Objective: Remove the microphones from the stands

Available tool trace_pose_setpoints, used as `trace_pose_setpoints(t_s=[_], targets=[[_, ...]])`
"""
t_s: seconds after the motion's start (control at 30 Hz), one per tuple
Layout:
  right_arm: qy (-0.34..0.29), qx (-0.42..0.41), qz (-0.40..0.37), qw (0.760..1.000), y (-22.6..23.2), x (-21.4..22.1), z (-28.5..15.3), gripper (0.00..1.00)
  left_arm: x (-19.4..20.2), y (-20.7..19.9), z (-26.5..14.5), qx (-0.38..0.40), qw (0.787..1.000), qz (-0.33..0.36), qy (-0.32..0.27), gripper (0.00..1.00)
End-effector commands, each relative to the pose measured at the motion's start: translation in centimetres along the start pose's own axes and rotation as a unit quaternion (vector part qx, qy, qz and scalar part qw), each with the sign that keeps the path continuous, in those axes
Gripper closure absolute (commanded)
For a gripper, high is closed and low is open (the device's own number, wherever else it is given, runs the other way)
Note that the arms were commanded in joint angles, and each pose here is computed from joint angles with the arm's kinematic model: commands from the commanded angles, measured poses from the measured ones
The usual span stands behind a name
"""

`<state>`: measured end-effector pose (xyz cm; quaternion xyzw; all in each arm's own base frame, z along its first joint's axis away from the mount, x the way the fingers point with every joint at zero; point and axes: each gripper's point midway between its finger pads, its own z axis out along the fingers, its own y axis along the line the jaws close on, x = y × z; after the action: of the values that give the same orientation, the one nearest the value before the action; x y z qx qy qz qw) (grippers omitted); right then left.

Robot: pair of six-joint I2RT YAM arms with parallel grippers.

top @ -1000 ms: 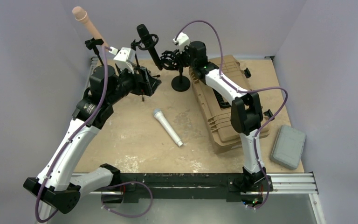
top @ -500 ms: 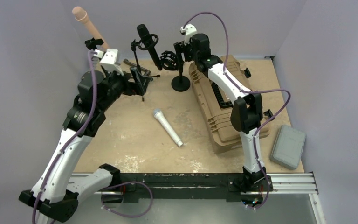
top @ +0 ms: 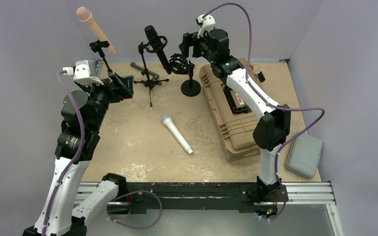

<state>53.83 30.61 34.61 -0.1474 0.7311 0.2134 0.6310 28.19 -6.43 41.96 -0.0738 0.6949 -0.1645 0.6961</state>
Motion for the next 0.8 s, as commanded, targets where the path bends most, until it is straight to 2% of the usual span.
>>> trace_pose_setpoints(t_s=[0.0,0.13,0.47,0.77], targets=[[-0.067,-0.091,-0.008,0.994,6.9,-3.0,-1.4,0.14,-0.9,0.2,0.4,-0.008,1.0,-0.01,-0.02,0.08],[-0.082,-0.101,-0.012,0.991,8.9,-3.3,-1.9,0.15,-0.8,0.2,0.4,-0.006,1.0,-0.01,-0.018,0.07],[-0.151,-0.096,0.006,0.984,10.1,-9.2,-3.2,0.12,0.0,-0.9,1.2,0.022,1.0,-0.014,0.0,0.05],[-0.181,-0.12,-0.005,0.976,11.6,-11.4,0.2,0.08,0.2,-1.3,1.5,0.037,0.999,-0.023,0.009,0.05]])
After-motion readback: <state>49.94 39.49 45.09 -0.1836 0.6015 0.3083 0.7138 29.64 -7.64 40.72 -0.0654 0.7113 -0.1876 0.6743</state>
